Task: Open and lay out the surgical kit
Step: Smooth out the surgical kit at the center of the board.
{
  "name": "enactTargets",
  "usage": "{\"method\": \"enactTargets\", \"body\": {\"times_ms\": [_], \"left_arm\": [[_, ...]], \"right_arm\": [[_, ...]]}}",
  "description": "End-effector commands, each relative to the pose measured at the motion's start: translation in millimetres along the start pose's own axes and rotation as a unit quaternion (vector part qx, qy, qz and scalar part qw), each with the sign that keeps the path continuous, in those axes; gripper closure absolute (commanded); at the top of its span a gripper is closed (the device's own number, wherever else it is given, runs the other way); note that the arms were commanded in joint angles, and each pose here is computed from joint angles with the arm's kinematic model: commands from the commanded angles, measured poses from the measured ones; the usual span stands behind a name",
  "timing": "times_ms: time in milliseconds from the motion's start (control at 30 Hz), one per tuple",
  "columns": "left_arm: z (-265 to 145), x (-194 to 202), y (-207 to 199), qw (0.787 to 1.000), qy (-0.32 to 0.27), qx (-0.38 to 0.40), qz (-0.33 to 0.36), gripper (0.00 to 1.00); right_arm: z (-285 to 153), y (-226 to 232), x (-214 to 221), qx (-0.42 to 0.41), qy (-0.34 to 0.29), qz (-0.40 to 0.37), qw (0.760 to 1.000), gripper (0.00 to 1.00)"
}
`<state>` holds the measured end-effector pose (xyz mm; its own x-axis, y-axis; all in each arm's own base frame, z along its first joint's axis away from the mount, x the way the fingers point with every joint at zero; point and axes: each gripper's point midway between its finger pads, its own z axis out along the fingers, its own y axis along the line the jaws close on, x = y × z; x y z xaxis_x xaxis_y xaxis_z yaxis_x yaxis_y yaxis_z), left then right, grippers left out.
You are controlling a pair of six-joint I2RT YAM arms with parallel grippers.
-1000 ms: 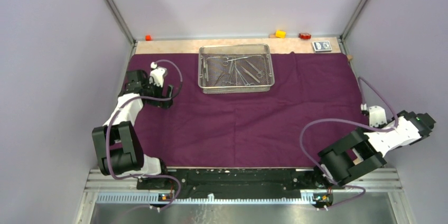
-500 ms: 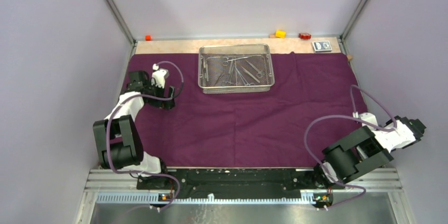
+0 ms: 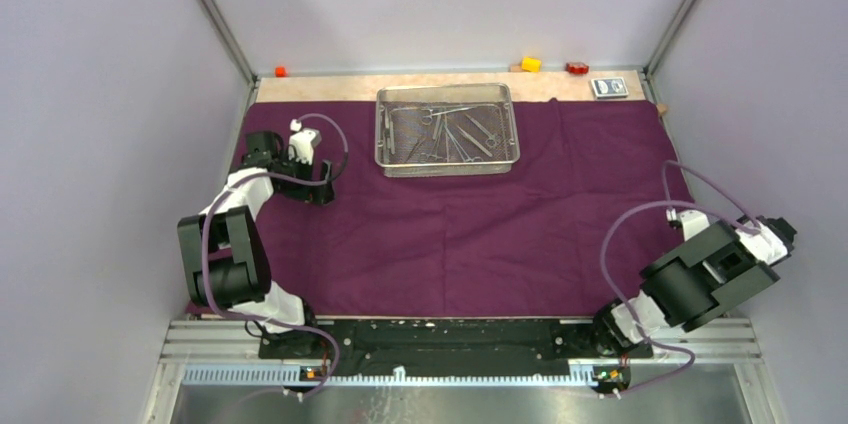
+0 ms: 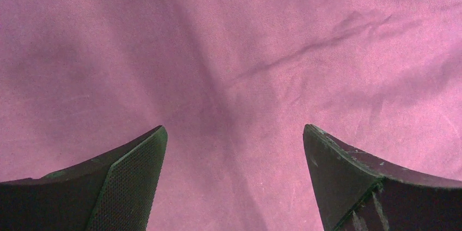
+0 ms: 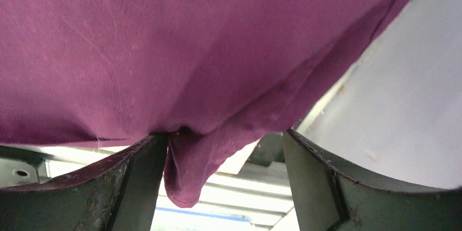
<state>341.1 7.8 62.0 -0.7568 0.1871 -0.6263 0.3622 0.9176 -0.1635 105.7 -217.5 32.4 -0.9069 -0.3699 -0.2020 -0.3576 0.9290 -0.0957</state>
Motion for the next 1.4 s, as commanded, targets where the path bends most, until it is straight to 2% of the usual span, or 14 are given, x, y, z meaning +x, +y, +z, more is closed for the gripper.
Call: {"method": "enactTargets", "body": {"times_ms": [0, 133, 200, 500, 600, 767, 1033, 1133, 1233, 1367], "left_arm": [[-3, -18, 1, 1.000, -0.022, 0.007, -0.001, 0.01], [-2, -18, 1, 1.000, -0.021, 0.007, -0.002, 0.01], [-2, -18, 2, 1.000, -0.020, 0.007, -0.003, 0.01], [-3, -19, 3, 1.000, -0.019, 0.003, -0.001, 0.01], [-3, -19, 4, 1.000, -0.017, 0.002, -0.001, 0.01], [-4, -20, 5, 1.000, -0.017, -0.001, 0.002, 0.01], [-4, -23, 5, 1.000, -0.018, 0.002, 0.004, 0.01], [-4, -24, 5, 1.000, -0.019, 0.003, 0.004, 0.01], [-3, -25, 5, 1.000, -0.020, 0.005, 0.003, 0.01], [-3, -25, 4, 1.000, -0.020, 0.007, 0.002, 0.01]], "right_arm": [[10, -13, -10, -0.005, -0.006, -0.001, 1.000, 0.23], [20, -12, -12, -0.029, -0.006, 0.008, 1.000, 0.25], [24, -10, -13, -0.042, -0.007, 0.012, 0.999, 0.31], [6, -7, -29, -0.058, -0.031, 0.010, 0.998, 0.87], [-8, -12, -33, -0.039, -0.029, 0.005, 0.999, 0.95], [-40, -14, -28, -0.003, -0.002, -0.013, 1.000, 0.96], [-71, -16, 8, 0.045, 0.106, -0.061, 0.991, 0.96], [-85, -26, 8, 0.070, 0.114, -0.068, 0.989, 0.93], [-101, -32, -3, 0.083, 0.098, -0.073, 0.989, 0.86], [-113, -33, -21, 0.089, 0.077, -0.077, 0.990, 0.60]]}}
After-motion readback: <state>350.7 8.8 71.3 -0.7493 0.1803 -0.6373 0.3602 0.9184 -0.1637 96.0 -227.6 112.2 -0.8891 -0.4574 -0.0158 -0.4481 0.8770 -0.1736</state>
